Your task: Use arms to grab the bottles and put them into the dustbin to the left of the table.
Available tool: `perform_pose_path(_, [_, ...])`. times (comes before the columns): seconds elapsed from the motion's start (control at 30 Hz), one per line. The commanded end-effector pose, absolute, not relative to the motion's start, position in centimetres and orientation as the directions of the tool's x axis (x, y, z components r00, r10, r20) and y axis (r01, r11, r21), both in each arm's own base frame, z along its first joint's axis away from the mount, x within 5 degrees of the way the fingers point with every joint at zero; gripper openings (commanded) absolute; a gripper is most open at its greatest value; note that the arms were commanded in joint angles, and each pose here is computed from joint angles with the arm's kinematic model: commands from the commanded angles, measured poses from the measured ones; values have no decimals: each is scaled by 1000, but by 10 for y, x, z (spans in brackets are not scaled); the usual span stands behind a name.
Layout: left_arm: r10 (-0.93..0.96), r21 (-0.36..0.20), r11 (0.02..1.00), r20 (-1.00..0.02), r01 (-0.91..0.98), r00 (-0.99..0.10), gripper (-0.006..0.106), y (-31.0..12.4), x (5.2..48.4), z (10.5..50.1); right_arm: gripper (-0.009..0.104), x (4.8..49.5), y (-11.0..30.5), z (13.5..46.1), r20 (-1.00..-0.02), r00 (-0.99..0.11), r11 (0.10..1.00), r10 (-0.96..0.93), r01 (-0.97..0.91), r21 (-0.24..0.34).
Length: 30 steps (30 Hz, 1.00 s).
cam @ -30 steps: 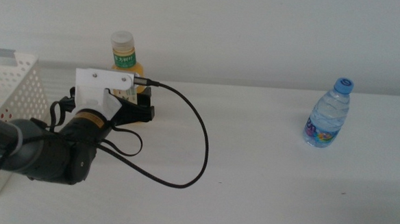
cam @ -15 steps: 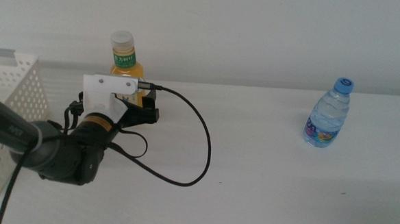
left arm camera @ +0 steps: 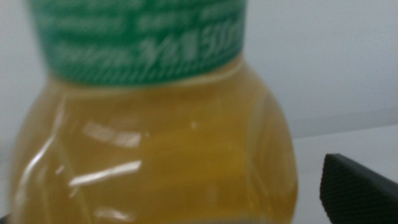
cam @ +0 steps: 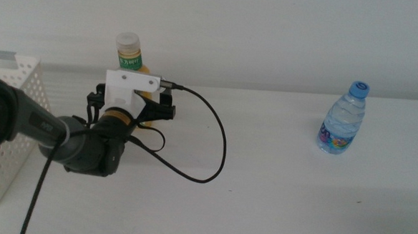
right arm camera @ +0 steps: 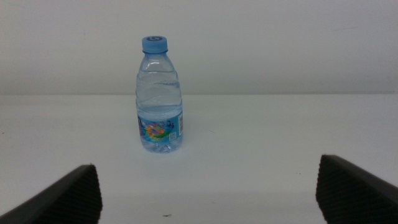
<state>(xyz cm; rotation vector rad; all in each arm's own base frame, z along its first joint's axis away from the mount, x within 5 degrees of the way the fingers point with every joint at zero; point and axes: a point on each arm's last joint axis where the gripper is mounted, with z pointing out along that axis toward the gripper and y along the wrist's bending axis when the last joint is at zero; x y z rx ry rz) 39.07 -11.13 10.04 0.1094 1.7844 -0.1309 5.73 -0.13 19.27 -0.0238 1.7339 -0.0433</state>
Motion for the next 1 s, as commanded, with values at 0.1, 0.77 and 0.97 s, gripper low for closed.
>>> perform_pose_path(0.1, [6, -20, 992, -979, 122, -204, 94, -110, 400, 97, 92, 58, -2, 178, -979, -196, 999, -47, 13, -51])
perform_pose_path(0.77, [-103, -100, 995, -977, -25, -189, 4, -85, 386, 122, 92, 58, -2, 178, -979, -196, 999, -47, 13, -51])
perform_pose_path(0.97, [60, 26, 995, -926, 95, -374, -2, -83, 331, 176, 92, 58, -2, 178, -979, -196, 999, -47, 13, -51])
